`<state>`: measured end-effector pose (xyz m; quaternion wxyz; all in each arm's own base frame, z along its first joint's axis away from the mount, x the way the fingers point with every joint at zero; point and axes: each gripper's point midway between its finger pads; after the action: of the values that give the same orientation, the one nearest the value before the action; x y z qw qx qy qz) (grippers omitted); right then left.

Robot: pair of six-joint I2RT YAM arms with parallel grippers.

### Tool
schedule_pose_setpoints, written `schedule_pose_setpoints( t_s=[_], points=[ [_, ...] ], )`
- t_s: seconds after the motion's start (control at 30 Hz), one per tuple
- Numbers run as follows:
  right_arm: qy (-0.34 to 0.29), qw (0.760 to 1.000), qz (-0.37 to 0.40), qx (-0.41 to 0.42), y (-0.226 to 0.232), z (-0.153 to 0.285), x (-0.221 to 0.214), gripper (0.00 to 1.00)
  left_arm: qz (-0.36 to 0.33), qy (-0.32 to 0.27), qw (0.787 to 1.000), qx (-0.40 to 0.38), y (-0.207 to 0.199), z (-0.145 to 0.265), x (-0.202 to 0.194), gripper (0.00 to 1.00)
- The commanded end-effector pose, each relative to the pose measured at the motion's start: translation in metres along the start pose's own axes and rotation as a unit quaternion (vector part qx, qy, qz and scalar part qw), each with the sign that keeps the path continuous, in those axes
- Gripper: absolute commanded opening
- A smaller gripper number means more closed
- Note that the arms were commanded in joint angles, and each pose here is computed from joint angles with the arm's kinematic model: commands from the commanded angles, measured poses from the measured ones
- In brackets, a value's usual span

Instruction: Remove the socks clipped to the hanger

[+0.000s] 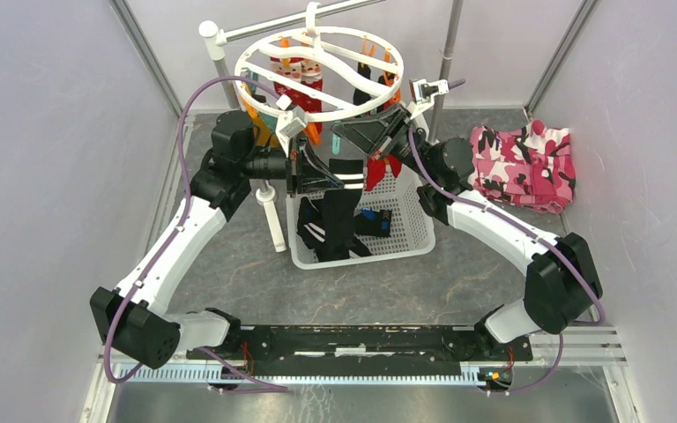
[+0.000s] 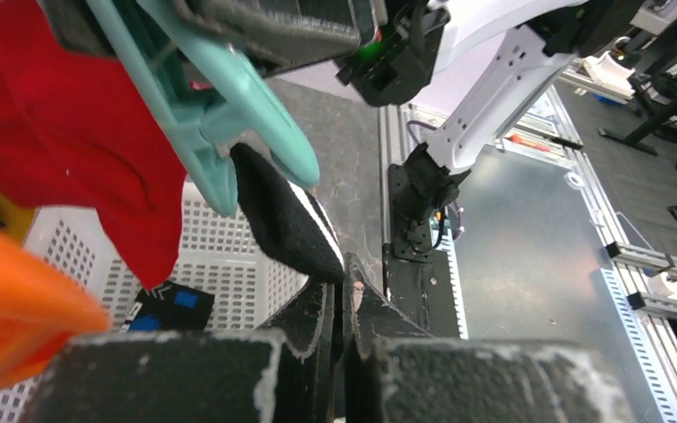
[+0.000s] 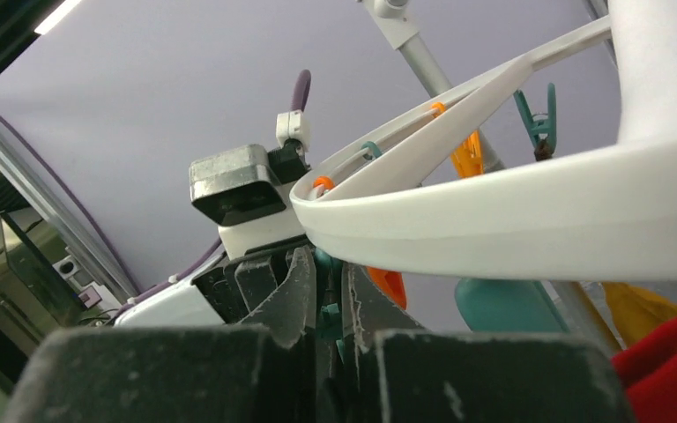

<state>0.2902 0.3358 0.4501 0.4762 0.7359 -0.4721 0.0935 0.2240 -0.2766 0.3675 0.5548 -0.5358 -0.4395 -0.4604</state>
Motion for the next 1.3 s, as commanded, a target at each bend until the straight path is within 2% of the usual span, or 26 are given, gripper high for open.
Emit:
schedule_pose_setpoints(
  t_s=[0.0, 0.07, 0.13, 0.17, 0.27, 0.33, 0.4, 0.43, 0.47, 0.53, 0.57, 0.6, 0.7, 0.8, 0.87, 1.03, 1.17, 1.27],
  points=[
    [0.003, 0.999, 0.036, 0.025, 0.026, -0.008, 0.011, 0.03, -0.054, 0.04, 0.997, 0.037, 0.008, 0.009, -0.021, 0.02],
    [0.009, 0.999, 0.04, 0.016, 0.022, -0.008, 0.009, 0.09, -0.071, 0.052, 0.994, 0.068, 0.019, 0.012, -0.03, 0.05],
    [0.015, 0.999, 0.044, 0.003, 0.017, -0.008, 0.007, 0.16, -0.094, 0.064, 0.987, 0.112, 0.036, 0.017, -0.035, 0.14],
    [0.018, 0.999, 0.045, -0.003, 0.014, -0.007, 0.006, 0.2, -0.109, 0.071, 0.982, 0.14, 0.046, 0.021, -0.037, 0.15],
    [0.031, 0.998, 0.053, -0.026, 0.006, -0.003, 0.0, 0.5, -0.151, 0.086, 0.957, 0.233, 0.08, 0.037, -0.035, 0.16],
    [0.038, 0.996, 0.063, -0.045, 0.0, 0.004, -0.004, 0.64, -0.179, 0.099, 0.94, 0.271, 0.094, 0.046, -0.037, 0.17],
    [0.046, 0.994, 0.076, -0.066, -0.006, 0.013, -0.009, 0.72, -0.187, 0.113, 0.933, 0.286, 0.101, 0.051, -0.045, 0.2],
    [0.05, 0.992, 0.079, -0.079, -0.011, 0.018, -0.011, 0.75, -0.185, 0.122, 0.932, 0.286, 0.102, 0.052, -0.05, 0.26],
    [0.052, 0.991, 0.089, -0.087, -0.012, 0.022, -0.012, 0.78, -0.179, 0.13, 0.934, 0.281, 0.102, 0.052, -0.057, 0.39],
    [0.062, 0.987, 0.106, -0.106, -0.016, 0.03, -0.014, 0.83, -0.164, 0.138, 0.938, 0.274, 0.099, 0.051, -0.066, 0.8],
    [0.067, 0.983, 0.116, -0.122, -0.021, 0.035, -0.015, 0.84, -0.161, 0.134, 0.94, 0.271, 0.096, 0.051, -0.066, 0.96],
    [0.072, 0.98, 0.127, -0.136, -0.024, 0.04, -0.015, 0.85, -0.161, 0.126, 0.941, 0.27, 0.094, 0.05, -0.064, 0.99],
    [0.081, 0.957, 0.182, -0.208, -0.045, 0.063, -0.007, 0.86, -0.174, 0.1, 0.945, 0.257, 0.081, 0.048, -0.049, 1.0],
    [0.073, 0.921, 0.243, -0.296, -0.069, 0.091, 0.009, 0.87, -0.178, 0.08, 0.948, 0.253, 0.074, 0.046, -0.031, 1.0],
    [0.068, 0.905, 0.266, -0.324, -0.081, 0.103, 0.016, 0.87, -0.172, 0.07, 0.949, 0.254, 0.072, 0.046, -0.024, 1.0],
    [0.087, 0.893, 0.288, -0.336, -0.101, 0.097, 0.019, 0.8, -0.151, 0.057, 0.957, 0.242, 0.066, 0.043, -0.018, 1.0],
    [0.085, 0.89, 0.3, -0.333, -0.11, 0.087, 0.024, 0.68, -0.135, 0.048, 0.962, 0.233, 0.059, 0.042, -0.014, 1.0],
    [0.088, 0.888, 0.303, -0.334, -0.116, 0.08, 0.026, 0.63, -0.121, 0.041, 0.965, 0.227, 0.055, 0.041, -0.012, 1.0]
  ],
)
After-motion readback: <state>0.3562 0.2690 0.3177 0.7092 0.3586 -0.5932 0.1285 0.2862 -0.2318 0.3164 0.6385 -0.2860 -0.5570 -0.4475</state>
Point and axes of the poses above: each gripper's point midway between its finger pads, its own z axis back along the fingers, its own y axis along the line the jaws close on, x = y × z, and after that the axes turned 6 degrees about -z, right-handed
